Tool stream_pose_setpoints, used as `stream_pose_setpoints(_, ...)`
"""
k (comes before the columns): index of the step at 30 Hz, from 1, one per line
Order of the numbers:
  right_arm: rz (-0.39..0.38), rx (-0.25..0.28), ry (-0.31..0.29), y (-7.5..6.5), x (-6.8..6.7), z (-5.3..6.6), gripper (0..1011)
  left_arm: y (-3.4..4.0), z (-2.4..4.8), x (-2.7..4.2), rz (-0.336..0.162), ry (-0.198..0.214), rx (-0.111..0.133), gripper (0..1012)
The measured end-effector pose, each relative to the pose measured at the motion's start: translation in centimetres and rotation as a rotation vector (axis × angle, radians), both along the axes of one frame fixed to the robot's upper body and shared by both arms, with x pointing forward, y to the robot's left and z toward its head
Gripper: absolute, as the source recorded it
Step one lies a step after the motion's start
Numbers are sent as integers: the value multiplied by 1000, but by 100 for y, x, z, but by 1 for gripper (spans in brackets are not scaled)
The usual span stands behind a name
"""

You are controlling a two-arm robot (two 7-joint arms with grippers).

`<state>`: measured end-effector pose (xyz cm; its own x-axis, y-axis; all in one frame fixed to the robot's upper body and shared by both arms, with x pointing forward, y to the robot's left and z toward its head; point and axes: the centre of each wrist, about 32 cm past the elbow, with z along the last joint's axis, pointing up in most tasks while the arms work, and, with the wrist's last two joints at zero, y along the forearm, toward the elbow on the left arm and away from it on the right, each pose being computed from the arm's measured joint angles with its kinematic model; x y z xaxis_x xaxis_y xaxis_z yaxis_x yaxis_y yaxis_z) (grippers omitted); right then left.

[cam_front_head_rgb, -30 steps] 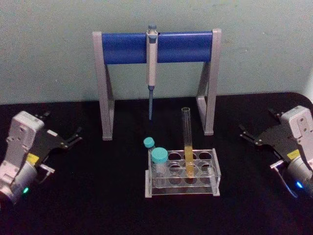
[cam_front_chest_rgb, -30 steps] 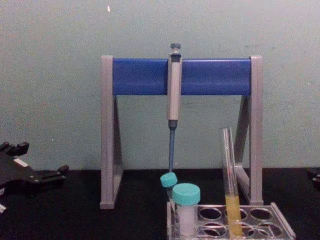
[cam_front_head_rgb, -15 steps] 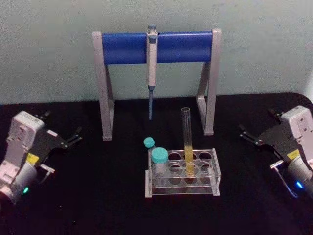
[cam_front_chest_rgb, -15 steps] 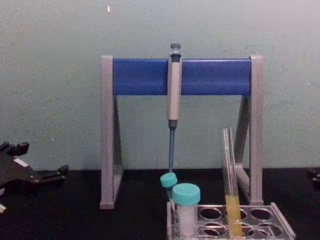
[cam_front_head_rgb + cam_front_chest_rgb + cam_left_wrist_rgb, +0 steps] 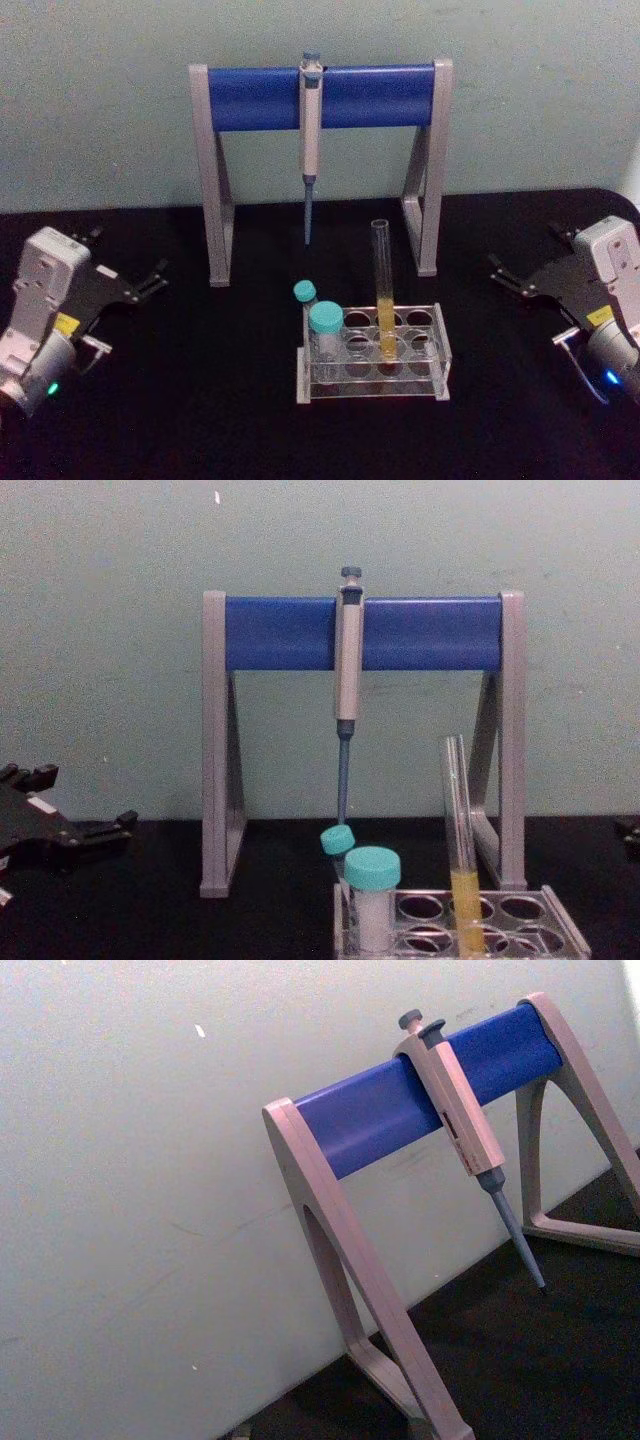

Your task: Pick up the test tube from the test tube rack, shake it, then place it back into the test tube rack.

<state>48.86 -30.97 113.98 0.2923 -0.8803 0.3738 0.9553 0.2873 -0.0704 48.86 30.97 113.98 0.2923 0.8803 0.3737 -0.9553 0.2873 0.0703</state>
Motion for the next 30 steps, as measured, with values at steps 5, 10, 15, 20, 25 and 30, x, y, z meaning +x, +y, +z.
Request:
stream_pose_setpoints(5, 10, 7, 3, 13, -9, 5, 1000, 0, 0, 0, 0, 0, 0, 1010)
stream_pose_setpoints(10, 40, 30, 9, 50, -36, 33, 1000, 0, 0, 0, 0, 0, 0, 1010)
stream_pose_setpoints(15, 78, 52, 18, 99, -70, 66, 1000, 0, 0, 0, 0, 0, 0, 1010)
stream_pose_setpoints(20, 117, 70, 28, 159, -94, 87, 1000, 0, 0, 0, 0, 0, 0, 1010)
stream_pose_setpoints(25, 163, 96, 41, 236, -117, 102, 1000, 0, 0, 0, 0, 0, 0, 1010)
stream_pose_setpoints(30, 202, 118, 50, 309, -130, 116, 1000, 0, 0, 0, 0, 0, 0, 1010)
